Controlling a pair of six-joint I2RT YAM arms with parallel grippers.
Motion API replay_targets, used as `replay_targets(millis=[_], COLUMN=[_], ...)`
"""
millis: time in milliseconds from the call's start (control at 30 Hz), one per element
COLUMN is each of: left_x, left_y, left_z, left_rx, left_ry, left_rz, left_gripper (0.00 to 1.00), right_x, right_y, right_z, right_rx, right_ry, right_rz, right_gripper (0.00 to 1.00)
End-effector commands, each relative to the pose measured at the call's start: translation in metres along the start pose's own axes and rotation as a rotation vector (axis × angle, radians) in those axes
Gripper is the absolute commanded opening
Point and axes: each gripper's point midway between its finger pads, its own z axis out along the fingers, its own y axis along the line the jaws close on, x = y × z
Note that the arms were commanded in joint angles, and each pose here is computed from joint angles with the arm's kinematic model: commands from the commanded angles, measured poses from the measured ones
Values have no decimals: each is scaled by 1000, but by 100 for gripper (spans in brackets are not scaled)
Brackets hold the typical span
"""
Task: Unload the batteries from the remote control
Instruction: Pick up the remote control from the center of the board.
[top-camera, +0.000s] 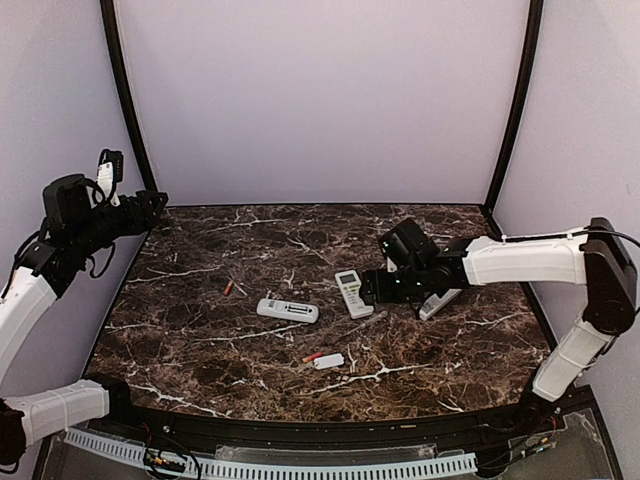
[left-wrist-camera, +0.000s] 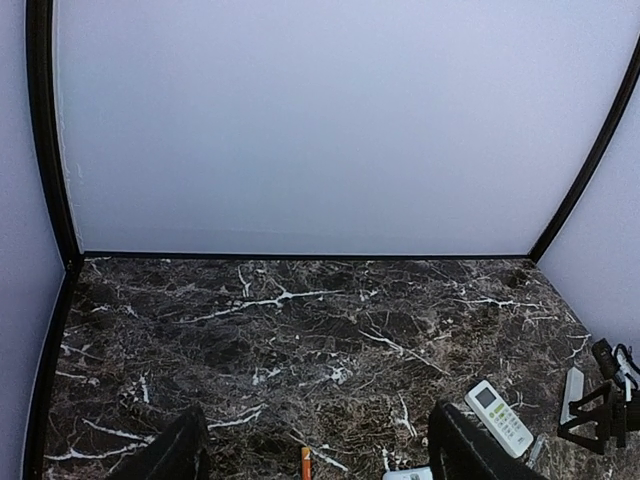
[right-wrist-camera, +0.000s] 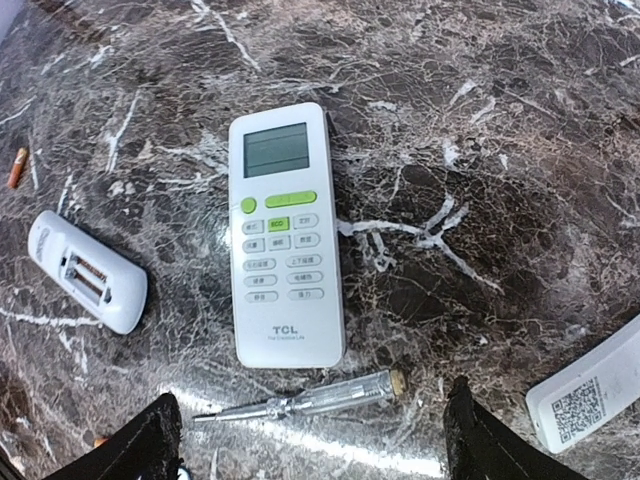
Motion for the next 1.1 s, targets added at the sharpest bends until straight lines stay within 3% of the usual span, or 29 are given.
replay_targets(millis=[0,400,1067], left_x=[3,4,4], left_y=[0,2,3], left_z=[4,5,5], left_rx=[3,-7,-11], left_ry=[24,30,31], left_rz=[-23,-27,-27], left_gripper=[75,74,74], right_x=[-2,13,27], right_y=[2,23,19], right_z=[18,61,86], right_rx=[86,203,255], right_ry=[44,137,190], right_rz=[-30,-182,-176], right_gripper=[87,79,67])
